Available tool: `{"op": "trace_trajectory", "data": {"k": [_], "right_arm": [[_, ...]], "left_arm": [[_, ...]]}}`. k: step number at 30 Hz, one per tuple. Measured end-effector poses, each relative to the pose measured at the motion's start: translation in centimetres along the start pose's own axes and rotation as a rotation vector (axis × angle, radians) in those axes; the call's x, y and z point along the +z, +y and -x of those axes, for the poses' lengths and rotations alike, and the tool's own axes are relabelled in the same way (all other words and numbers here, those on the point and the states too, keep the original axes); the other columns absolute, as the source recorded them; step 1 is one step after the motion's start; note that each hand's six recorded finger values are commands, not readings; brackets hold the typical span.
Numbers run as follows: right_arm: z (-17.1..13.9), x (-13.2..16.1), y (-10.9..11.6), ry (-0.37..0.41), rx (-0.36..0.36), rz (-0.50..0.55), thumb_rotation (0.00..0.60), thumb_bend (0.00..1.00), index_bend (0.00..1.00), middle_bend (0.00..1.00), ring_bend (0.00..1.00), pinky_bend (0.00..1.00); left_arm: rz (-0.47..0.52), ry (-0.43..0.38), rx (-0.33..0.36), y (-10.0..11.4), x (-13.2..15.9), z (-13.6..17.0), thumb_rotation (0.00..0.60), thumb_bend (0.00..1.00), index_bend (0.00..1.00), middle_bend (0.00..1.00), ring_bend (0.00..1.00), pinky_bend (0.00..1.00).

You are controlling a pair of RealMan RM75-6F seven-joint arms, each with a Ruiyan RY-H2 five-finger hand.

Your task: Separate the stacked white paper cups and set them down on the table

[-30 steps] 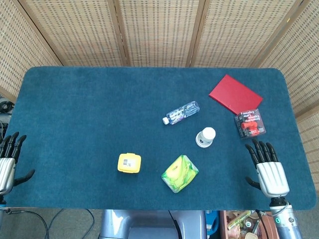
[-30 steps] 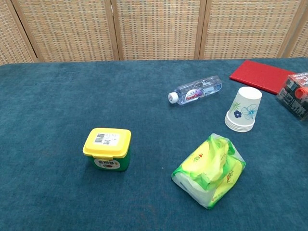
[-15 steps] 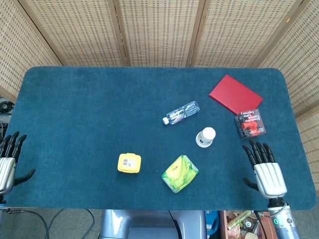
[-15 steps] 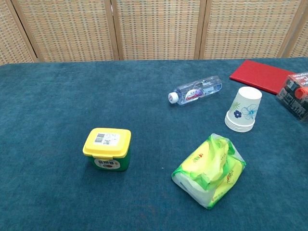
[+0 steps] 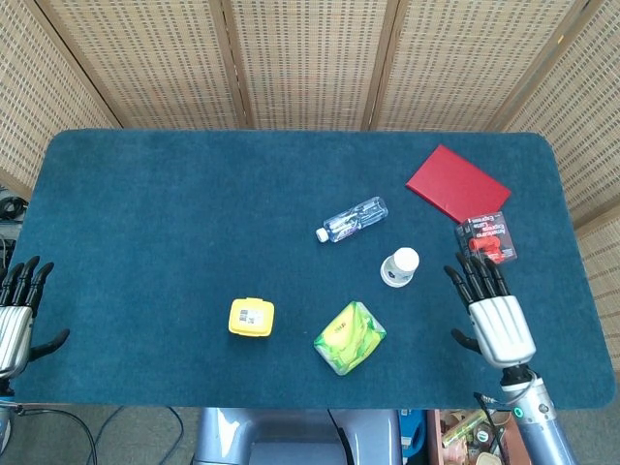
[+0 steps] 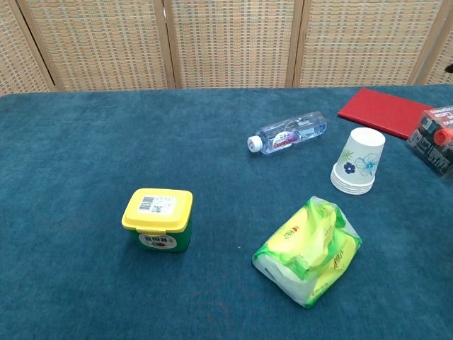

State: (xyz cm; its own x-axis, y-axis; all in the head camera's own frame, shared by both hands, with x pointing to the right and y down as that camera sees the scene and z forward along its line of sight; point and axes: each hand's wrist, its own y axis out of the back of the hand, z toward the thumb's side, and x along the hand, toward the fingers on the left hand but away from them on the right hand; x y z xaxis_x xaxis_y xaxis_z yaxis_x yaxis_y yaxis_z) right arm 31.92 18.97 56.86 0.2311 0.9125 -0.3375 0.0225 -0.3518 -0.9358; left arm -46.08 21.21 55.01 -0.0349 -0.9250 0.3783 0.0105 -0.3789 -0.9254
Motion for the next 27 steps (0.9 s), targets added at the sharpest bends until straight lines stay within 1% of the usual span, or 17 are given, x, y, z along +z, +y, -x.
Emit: {"op": "trace_trajectory", "data": {"k": [5,10,16,22,27], "right_arm": [[3.2,1.8,0.2,0.036,0.035,-0.039,0.600,0.09,0.18,0.00,0.00,0.12],[6.5,3.3,-0.2,0.038,0.088,-0.066,0.600,0.10,0.18,0.00,0.00,0.13],[9.7,5.0,-1.0,0.030,0.150,-0.076,0.600,0.12,0.20,0.02,0.00,0.15],[11.9,5.9,-2.5,0.015,0.200,-0.086,0.600,0.12,0.24,0.05,0.00,0.17],[12.6,6.0,-3.7,0.007,0.228,-0.096,0.600,0.13,0.26,0.07,0.00,0.18]], "left_arm": [[-0.004,0.004,-0.011,-0.3,-0.1,-0.2,0.600,0.21,0.00,0.00,0.00,0.00],[-0.010,0.004,-0.020,-0.6,-0.1,-0.3,0.600,0.21,0.00,0.00,0.00,0.00],[-0.011,0.005,-0.016,-0.6,-0.1,-0.3,0.600,0.21,0.00,0.00,0.00,0.00],[-0.013,0.008,-0.016,-0.6,-0.2,-0.3,0.600,0.21,0.00,0.00,0.00,0.00],[-0.016,0.004,-0.020,-0.7,-0.1,-0.3,0.600,0.21,0.00,0.00,0.00,0.00]]}}
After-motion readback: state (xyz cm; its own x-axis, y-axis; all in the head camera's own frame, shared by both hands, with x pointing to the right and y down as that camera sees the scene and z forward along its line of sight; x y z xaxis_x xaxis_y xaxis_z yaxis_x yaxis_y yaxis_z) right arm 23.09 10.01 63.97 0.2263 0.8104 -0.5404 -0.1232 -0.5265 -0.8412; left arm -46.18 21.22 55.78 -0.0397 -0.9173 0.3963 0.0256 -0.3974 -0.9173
